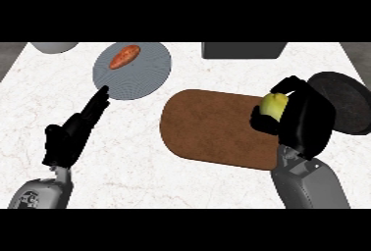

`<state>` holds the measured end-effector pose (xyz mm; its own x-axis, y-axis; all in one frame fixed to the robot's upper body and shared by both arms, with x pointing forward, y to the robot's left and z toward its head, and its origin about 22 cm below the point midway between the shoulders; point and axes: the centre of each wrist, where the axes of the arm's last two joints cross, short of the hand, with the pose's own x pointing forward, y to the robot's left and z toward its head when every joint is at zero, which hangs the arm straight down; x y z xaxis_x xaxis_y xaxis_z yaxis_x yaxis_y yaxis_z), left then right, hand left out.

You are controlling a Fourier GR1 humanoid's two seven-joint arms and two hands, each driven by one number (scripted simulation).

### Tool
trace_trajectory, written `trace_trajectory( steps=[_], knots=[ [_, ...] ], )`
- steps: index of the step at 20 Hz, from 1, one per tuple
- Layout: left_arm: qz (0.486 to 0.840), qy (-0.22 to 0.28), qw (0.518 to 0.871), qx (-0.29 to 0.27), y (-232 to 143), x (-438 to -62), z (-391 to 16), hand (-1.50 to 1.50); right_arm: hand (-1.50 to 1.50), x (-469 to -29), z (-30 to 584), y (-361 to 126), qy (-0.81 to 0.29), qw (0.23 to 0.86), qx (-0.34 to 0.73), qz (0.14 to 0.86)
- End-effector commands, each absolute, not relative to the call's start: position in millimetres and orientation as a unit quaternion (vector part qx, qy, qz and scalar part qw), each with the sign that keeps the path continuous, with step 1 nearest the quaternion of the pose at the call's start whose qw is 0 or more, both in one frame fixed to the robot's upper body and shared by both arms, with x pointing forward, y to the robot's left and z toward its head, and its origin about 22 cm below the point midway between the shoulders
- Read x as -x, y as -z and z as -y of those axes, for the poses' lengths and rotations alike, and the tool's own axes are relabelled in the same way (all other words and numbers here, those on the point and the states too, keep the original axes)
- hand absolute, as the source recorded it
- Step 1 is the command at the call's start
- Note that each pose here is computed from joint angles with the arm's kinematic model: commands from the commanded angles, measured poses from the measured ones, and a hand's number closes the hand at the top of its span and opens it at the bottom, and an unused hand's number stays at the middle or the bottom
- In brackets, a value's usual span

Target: Pick the lemon from the cutting board and place it in the pan

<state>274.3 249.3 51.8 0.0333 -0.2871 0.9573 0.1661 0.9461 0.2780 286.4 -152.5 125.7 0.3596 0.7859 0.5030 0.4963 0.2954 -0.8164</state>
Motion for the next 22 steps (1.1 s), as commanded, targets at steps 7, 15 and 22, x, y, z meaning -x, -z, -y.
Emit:
trace_trajectory(
  steps=[7, 15, 22],
  knots=[
    [0.687, 0.153, 0.709, -0.039, -59, -261, -231, 0.0, 1.5, -335, 285, -86, -0.075, 0.576, 0.628, 0.518],
    [0.678, 0.16, 0.716, -0.042, -63, -276, -245, 0.0, 1.5, -363, 348, -52, -0.081, 0.564, 0.648, 0.505],
    [0.679, 0.164, 0.715, -0.035, -49, -267, -239, 0.0, 1.5, -376, 387, -43, -0.074, 0.561, 0.645, 0.513]
  ],
)
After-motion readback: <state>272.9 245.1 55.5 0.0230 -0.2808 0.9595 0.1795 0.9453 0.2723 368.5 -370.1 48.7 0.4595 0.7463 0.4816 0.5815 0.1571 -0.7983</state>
